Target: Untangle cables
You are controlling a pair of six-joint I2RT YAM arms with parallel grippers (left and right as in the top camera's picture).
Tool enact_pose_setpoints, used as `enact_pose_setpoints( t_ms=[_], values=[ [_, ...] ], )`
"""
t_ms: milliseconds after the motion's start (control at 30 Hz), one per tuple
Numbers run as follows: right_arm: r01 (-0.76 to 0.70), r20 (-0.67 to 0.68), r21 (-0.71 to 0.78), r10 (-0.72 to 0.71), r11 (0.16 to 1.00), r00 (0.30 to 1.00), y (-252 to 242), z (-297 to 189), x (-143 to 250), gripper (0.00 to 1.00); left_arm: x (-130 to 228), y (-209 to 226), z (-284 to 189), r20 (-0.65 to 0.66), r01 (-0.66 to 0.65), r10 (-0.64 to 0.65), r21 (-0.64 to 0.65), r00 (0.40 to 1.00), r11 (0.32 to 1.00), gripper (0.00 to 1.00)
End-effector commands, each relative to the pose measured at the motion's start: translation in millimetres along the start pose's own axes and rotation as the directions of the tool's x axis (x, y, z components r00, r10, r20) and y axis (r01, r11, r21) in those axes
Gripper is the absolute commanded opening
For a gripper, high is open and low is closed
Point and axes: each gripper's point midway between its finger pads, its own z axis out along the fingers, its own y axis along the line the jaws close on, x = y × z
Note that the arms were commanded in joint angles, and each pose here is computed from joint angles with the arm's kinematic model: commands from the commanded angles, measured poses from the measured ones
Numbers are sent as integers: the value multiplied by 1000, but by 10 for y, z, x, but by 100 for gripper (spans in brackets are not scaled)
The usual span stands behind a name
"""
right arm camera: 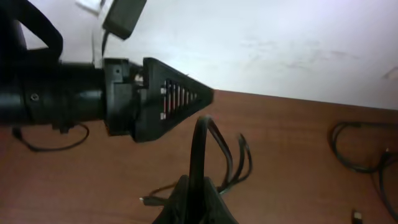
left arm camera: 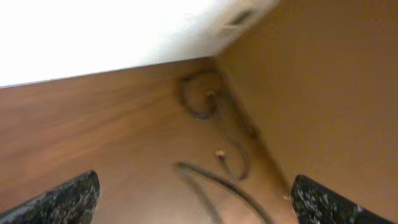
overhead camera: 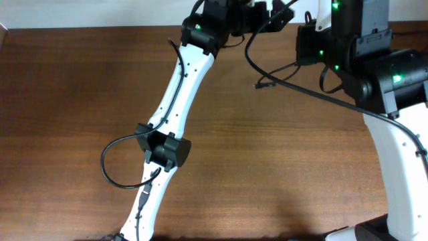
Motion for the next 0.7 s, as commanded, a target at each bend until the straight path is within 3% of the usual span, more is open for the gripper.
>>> enact_pose_setpoints(
  t_ms=[0,133,200,233,333,400,433,467,500,567,667],
  values=[
    [8,67,7,-8,1000,998,-53,-269,-122,4,108,-380,-15,-61,-49,62,202,996,978,99],
    [15,69,8,-15,1000,998,-61,-310,-117,4,469,-385,217,-170,-3,63,330,983,944,99],
    [15,68,8,-15,1000,998,-63,-322,-112,4,696,-74,447,-266,208,-134,272,955,940,99],
    [15,70,8,-15,1000,997,-64,-331,-115,4,835,58,559,-326,337,-250,248,912,908,99],
    [14,73,8,-15,1000,997,-66,-345,-119,4,1027,192,777,-471,605,-448,260,760,753,99],
    [14,74,8,-14,1000,997,-67,-353,-120,4,1026,167,848,-566,747,-525,279,636,603,99],
    [14,74,8,-14,1000,997,-67,-353,-120,4,984,133,830,-577,768,-532,304,620,564,99],
    [14,74,8,-14,1000,997,-67,-353,-120,4,948,107,809,-579,779,-538,327,613,535,99],
    [15,74,8,-16,1000,997,-68,-351,-119,4,887,130,801,-542,753,-530,377,652,539,99],
    [17,73,8,-18,1000,997,-68,-351,-118,4,898,136,802,-547,756,-531,371,647,539,99],
    [18,75,8,-18,1000,997,-68,-353,-121,4,810,-92,668,-483,632,-414,515,772,579,99]
  ],
)
